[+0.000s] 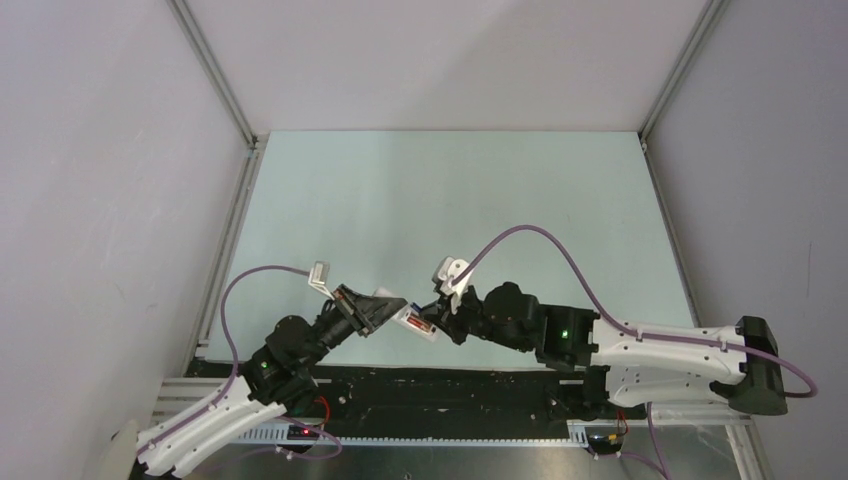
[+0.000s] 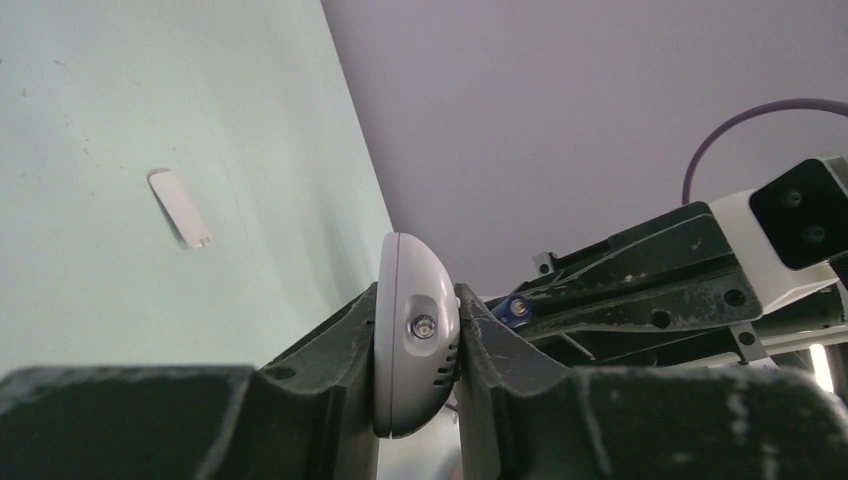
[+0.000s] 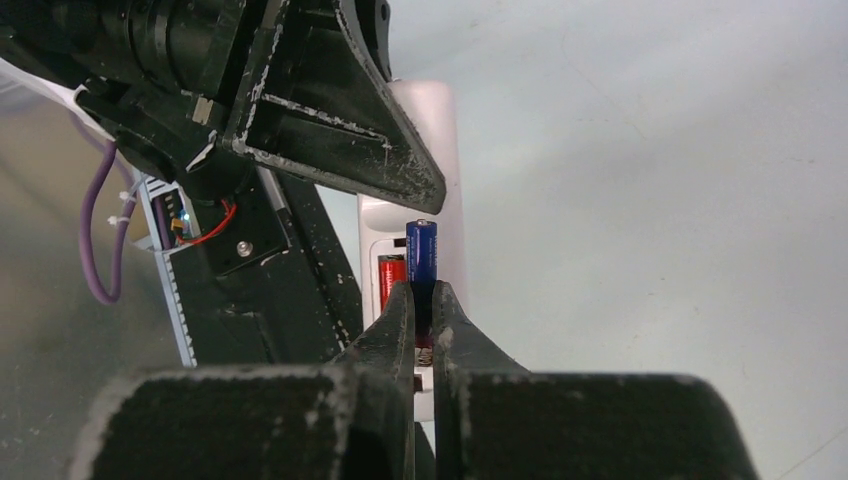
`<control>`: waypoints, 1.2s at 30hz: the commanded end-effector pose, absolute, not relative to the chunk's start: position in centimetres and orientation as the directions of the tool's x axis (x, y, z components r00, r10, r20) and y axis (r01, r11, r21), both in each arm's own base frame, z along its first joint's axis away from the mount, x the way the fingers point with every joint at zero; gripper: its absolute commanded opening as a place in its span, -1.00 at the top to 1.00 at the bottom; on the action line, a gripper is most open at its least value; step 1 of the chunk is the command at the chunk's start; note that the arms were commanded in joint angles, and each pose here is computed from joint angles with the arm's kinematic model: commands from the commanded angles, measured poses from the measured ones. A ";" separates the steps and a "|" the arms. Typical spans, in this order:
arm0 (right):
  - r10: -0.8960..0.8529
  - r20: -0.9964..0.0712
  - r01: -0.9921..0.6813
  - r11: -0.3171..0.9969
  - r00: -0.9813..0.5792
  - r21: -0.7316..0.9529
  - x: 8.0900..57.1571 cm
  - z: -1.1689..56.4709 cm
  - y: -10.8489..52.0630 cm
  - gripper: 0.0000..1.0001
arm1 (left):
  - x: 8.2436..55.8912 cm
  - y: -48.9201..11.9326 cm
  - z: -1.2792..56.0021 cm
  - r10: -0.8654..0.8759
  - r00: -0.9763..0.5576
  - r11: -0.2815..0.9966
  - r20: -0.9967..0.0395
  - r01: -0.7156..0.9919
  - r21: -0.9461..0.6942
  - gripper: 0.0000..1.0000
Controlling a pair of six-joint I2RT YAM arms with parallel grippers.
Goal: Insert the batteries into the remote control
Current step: Load the battery into the remote control.
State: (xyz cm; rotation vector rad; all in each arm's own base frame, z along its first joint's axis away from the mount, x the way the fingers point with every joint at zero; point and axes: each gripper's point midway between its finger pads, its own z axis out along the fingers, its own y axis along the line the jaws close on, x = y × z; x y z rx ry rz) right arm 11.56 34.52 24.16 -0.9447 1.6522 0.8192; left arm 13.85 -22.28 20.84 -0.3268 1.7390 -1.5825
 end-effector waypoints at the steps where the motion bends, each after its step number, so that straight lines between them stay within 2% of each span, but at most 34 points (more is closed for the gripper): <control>1: -0.139 -0.971 -0.892 0.438 -0.193 0.115 11.5 26.0 35.8 1.00 | 13.5 -22.1 23.7 -0.665 -0.682 0.104 -0.304 0.319 -0.942 1.00; 15: -0.180 -0.961 -0.890 0.443 -0.207 0.109 12.0 24.4 36.3 1.00 | 13.2 -22.0 24.2 -0.662 -0.690 0.078 -0.291 0.323 -0.943 1.00; 27: -0.221 -0.950 -0.890 0.444 -0.220 0.103 11.8 23.4 35.8 0.82 | 13.3 -21.9 24.3 -0.668 -0.687 0.071 -0.286 0.323 -0.944 1.00; 36: -0.215 -0.950 -0.893 0.436 -0.225 0.113 11.6 23.6 35.8 0.60 | 13.2 -21.9 24.5 -0.668 -0.688 0.068 -0.284 0.323 -0.944 1.00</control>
